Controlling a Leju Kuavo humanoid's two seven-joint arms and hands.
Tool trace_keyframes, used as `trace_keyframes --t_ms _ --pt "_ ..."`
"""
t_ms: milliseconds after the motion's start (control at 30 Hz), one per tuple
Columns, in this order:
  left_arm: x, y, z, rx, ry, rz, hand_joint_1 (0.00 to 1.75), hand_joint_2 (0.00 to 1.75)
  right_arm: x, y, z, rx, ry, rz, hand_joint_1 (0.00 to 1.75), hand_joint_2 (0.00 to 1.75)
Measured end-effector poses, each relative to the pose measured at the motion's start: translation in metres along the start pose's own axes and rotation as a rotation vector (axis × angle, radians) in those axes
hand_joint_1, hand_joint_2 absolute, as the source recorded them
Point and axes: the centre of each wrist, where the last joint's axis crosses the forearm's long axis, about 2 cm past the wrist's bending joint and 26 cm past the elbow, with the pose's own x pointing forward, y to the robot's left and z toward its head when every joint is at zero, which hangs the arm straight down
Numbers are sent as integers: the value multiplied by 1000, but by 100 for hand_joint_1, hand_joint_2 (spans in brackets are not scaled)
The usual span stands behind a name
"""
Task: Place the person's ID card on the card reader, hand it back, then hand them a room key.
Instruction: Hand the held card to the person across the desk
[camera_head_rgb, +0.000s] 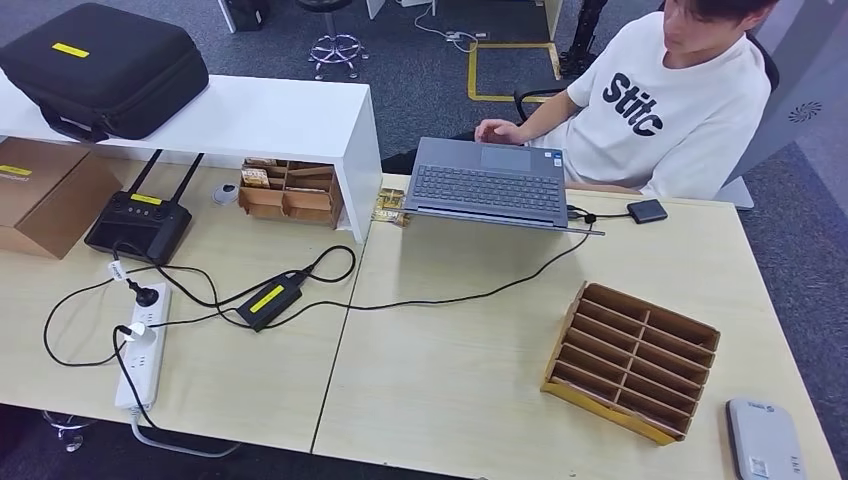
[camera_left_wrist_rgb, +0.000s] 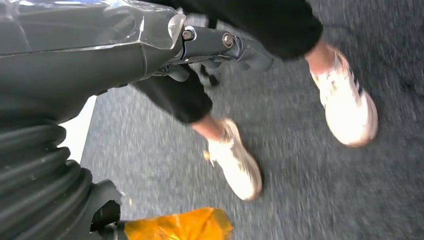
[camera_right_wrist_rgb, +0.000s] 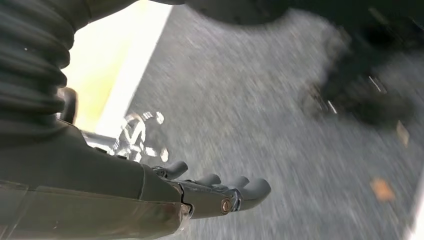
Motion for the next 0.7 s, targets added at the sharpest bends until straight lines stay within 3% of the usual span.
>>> trace_keyframes --t_ms 33,167,233,300,500,633,700 --pt "0 -2 0 -23 1 4 0 175 -5 1 0 -23 12 -8 0 175" --pt "-1 -5 1 -242 35 -86 0 0 -4 -7 1 -223 46 -66 0 175" --pt "-4 -2 -1 -371 64 -160 0 0 6 -12 2 -252 43 -74 0 175" --pt "-6 3 -2 -400 74 -187 0 0 17 -14 3 -221 37 -56 0 175" --pt "-5 8 -4 -172 39 -132 0 0 19 -4 2 -62 8 0 0 175" --pt "-1 3 -1 -70 1 -55 0 0 7 1 0 4 -6 -3 0 0" --pt "0 1 -1 -124 18 -68 0 0 3 0 0 -84 -5 -23 0 0"
